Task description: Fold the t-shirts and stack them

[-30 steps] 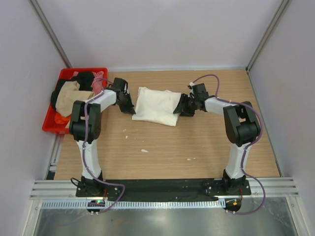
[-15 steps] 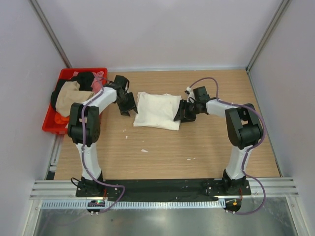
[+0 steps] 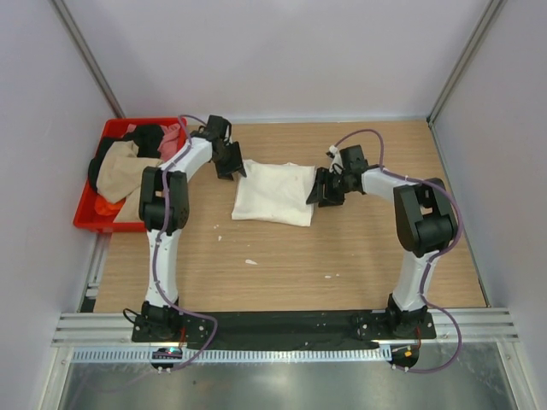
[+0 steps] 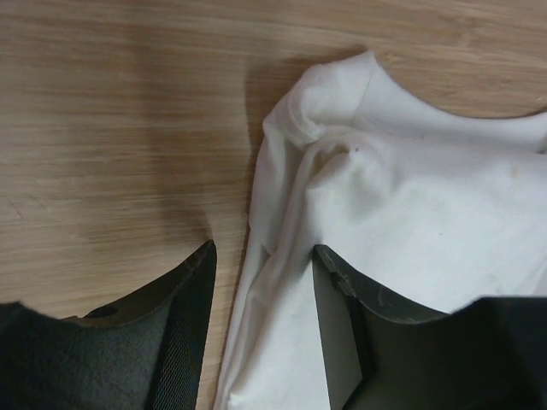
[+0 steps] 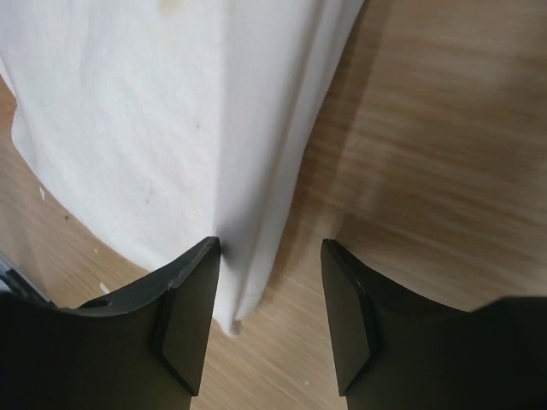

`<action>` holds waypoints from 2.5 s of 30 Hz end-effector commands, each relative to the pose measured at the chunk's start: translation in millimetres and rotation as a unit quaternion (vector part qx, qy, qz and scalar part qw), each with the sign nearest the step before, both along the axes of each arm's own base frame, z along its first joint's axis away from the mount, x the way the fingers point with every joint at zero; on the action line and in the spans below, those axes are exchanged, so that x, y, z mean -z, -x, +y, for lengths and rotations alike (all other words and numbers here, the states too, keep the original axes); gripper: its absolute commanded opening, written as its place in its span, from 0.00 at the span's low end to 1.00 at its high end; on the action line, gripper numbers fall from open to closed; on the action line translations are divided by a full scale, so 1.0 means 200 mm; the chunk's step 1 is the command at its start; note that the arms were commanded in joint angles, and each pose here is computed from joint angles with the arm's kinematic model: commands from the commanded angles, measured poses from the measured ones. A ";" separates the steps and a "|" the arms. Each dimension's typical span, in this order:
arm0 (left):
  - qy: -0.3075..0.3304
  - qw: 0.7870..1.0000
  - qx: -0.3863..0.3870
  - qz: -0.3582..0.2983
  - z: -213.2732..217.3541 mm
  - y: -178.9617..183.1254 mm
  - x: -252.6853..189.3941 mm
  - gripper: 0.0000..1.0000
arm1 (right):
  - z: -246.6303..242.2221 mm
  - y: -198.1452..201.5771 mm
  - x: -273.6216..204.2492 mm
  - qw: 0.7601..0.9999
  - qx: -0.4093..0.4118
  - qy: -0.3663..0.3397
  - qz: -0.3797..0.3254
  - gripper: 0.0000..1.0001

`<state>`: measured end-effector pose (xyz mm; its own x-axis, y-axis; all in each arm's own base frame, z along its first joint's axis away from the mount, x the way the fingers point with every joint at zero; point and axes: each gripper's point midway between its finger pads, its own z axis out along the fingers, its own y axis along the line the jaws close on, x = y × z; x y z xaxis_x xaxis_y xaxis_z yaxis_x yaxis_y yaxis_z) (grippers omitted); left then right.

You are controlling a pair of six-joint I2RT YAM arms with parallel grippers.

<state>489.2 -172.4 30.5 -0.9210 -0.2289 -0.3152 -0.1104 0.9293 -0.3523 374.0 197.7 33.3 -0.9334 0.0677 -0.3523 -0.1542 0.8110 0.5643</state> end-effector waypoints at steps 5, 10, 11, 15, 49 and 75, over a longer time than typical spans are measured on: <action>0.001 0.999 0.008 -0.041 0.04 -0.17 -0.03 0.47 | 0.01 -0.39 -0.10 0.998 0.020 -0.017 -0.060 0.57; 0.019 0.999 0.001 -0.039 0.04 -0.19 0.01 0.20 | 0.03 -0.48 -0.02 0.999 0.020 -0.013 -0.048 0.56; 0.023 0.999 -0.002 -0.035 0.05 -0.19 0.02 0.16 | 0.02 -0.52 -0.04 0.998 0.020 -0.009 -0.058 0.56; 0.059 0.998 -0.026 -0.013 0.03 -0.18 0.06 0.01 | 0.01 -0.62 -0.01 0.997 0.023 0.007 -0.070 0.46; 0.084 0.995 0.033 -0.038 -0.07 0.50 -0.59 0.56 | -1.43 -1.06 -0.16 0.914 0.087 0.377 -0.121 0.01; 0.109 0.988 0.084 -0.072 -0.21 0.60 -0.76 0.58 | -2.01 -1.56 -0.42 0.776 0.152 0.530 -0.307 0.02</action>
<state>370.7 -212.1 153.4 -0.9257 -0.1533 -0.3459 0.0524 0.8534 -0.5186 662.7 -188.9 66.8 -0.6743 -0.3220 -0.6646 0.0811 0.8622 -0.5001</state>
